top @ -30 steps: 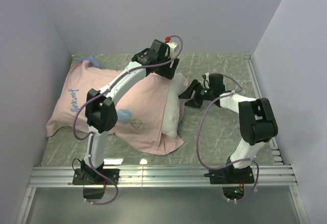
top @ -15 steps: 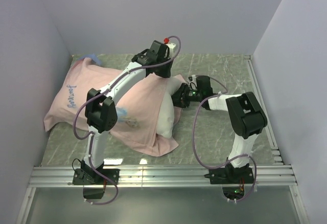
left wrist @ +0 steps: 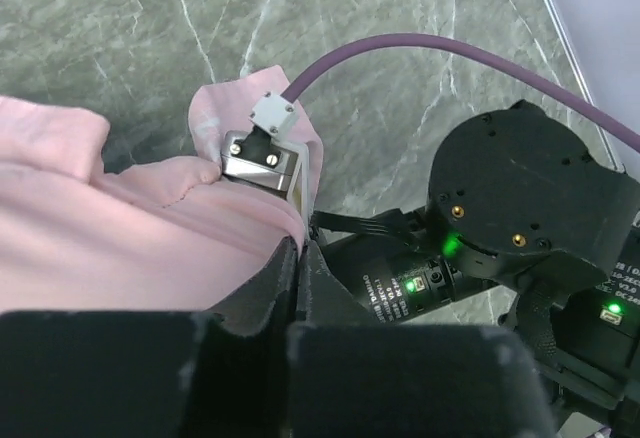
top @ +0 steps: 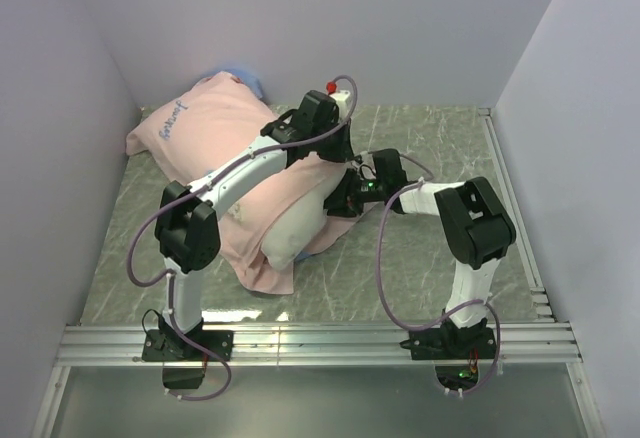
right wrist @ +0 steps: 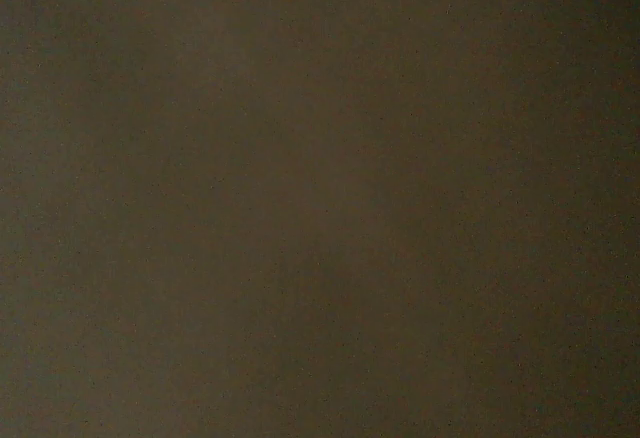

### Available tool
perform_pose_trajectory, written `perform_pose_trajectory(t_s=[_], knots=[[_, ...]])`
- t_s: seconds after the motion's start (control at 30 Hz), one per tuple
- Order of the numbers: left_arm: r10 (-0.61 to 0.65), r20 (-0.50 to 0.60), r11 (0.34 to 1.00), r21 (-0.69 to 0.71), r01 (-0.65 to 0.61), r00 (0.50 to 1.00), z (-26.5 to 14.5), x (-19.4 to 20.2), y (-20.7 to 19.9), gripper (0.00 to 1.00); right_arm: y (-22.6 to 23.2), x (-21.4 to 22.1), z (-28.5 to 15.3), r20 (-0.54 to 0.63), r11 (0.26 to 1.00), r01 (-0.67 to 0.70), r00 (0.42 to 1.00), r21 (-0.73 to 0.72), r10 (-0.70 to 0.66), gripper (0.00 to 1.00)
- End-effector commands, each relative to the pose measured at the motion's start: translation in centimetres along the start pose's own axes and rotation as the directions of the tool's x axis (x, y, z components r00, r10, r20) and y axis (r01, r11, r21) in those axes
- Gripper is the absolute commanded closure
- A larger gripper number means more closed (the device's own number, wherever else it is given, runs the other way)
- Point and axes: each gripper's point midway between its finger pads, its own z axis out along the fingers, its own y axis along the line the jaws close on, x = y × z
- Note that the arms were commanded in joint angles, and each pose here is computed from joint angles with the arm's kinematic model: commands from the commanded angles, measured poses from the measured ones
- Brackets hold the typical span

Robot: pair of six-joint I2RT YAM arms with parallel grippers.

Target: Put the pillow into the pillowcase

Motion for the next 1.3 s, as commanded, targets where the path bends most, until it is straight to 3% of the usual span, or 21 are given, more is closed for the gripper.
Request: perform_pose_trajectory(t_s=[0.0, 0.03, 0.07, 0.1, 0.17, 0.2, 0.23, 0.27, 0.33, 0.37, 0.43, 0.5, 0.53, 0.73, 0.77, 0.87, 0.93, 0.97, 1.1, 1.2, 1.27], knots=[[0.014, 0.181, 0.948, 0.311, -0.071, 0.983, -4.9, -5.5, -10.1, 0.94, 3.2, -1.5, -0.3, 0.04, 0.986, 0.166, 0.986, -0.023, -0.165, 0.57], [0.03, 0.162, 0.959, 0.272, -0.074, 0.986, -5.1, -5.3, -8.7, 0.83, 2.6, -2.3, -1.2, 0.071, 0.986, 0.169, 0.983, 0.011, -0.169, 0.5], [0.108, 0.19, 0.958, 0.242, -0.153, 0.976, -6.0, -6.0, -8.0, 0.69, 2.0, -1.8, -2.4, 0.066, 0.979, 0.196, 0.978, 0.052, -0.199, 0.46], [0.153, 0.195, 0.962, 0.194, -0.191, 0.969, -6.5, -6.2, -7.0, 0.46, 1.5, -1.8, -3.3, 0.074, 0.976, 0.202, 0.975, 0.08, -0.208, 0.44], [0.242, 0.168, 0.961, 0.097, -0.26, 0.956, -7.5, -5.6, -4.3, 0.33, 0.2, -1.1, -5.6, 0.077, 0.964, 0.219, 0.97, 0.153, -0.232, 0.4], [0.342, 0.201, 0.935, 0.019, -0.353, 0.918, -9.5, -6.3, -3.4, 0.24, -0.3, -0.8, -6.4, 0.079, 0.96, 0.217, 0.969, 0.175, -0.234, 0.39], [0.38, 0.156, 0.924, -0.007, -0.383, 0.912, -9.4, -4.4, -2.0, 0.2, -0.8, -0.7, -7.2, 0.089, 0.955, 0.215, 0.968, 0.205, -0.236, 0.36], [0.483, 0.18, 0.875, -0.052, -0.482, 0.857, -11.7, -4.8, -1.8, 0.16, -1.5, -0.1, -8.4, 0.086, 0.948, 0.212, 0.968, 0.237, -0.238, 0.35], [0.545, 0.105, 0.838, -0.091, -0.538, 0.832, -12.0, -1.7, -0.4, 0.09, -2.2, 0.1, -9.4, 0.102, 0.936, 0.207, 0.964, 0.286, -0.245, 0.3], [0.598, 0.097, 0.801, -0.117, -0.588, 0.795, -13.1, -1.3, -0.4, 0.08, -3.0, 0.0, -10.0, 0.124, 0.921, 0.2, 0.96, 0.334, -0.253, 0.29], [0.643, -0.014, 0.756, -0.151, -0.637, 0.766, -12.7, 2.4, 0.2, 0.06, -3.9, -0.7, -10.4, 0.161, 0.904, 0.177, 0.953, 0.388, -0.256, 0.25], [0.684, -0.05, 0.712, -0.17, -0.681, 0.728, -12.8, 4.0, 0.3, 0.04, -5.7, -1.4, -10.2, 0.177, 0.889, 0.115, 0.961, 0.444, -0.213, 0.25], [0.706, -0.107, 0.675, -0.197, -0.711, 0.7, -12.1, 6.3, 0.9, 0.03, -6.3, -1.7, -10.1, 0.18, 0.886, 0.09, 0.965, 0.456, -0.191, 0.24], [0.785, -0.157, 0.528, -0.337, -0.78, 0.599, -9.4, 9.0, 1.9, 0.01, -8.8, -3.6, -8.4, 0.229, 0.903, -0.057, 0.972, 0.427, -0.047, 0.24], [0.788, -0.205, 0.486, -0.372, -0.791, 0.58, -8.8, 9.4, 3.1, 0.01, -9.0, -4.2, -7.9, 0.246, 0.911, -0.077, 0.969, 0.406, -0.028, 0.24], [0.763, -0.269, 0.464, -0.406, -0.788, 0.588, -7.0, 10.6, 5.2, 0.04, -9.6, -5.3, -6.9, 0.271, 0.906, -0.124, 0.963, 0.405, 0.011, 0.24], [0.742, -0.239, 0.519, -0.385, -0.763, 0.626, -6.6, 10.2, 5.3, 0.25, -10.6, -5.7, -7.0, 0.292, 0.886, -0.155, 0.956, 0.438, 0.022, 0.27], [0.729, -0.229, 0.545, -0.376, -0.75, 0.645, -6.7, 10.1, 5.2, 0.45, -11.3, -5.7, -7.0, 0.296, 0.871, -0.173, 0.955, 0.46, 0.034, 0.28], [0.71, -0.112, 0.644, -0.295, -0.706, 0.695, -7.4, 8.0, 2.7, 0.79, -14.0, -5.1, -8.0, 0.33, 0.81, -0.224, 0.943, 0.542, 0.04, 0.37], [0.67, -0.082, 0.698, -0.268, -0.664, 0.738, -8.2, 6.7, 2.1, 0.88, -15.8, -5.0, -7.9, 0.343, 0.777, -0.253, 0.938, 0.577, 0.051, 0.46], [0.653, -0.07, 0.724, -0.236, -0.648, 0.754, -8.3, 6.3, 1.8, 0.89, -16.7, -5.6, -7.6, 0.339, 0.761, -0.247, 0.94, 0.599, 0.038, 0.62]])
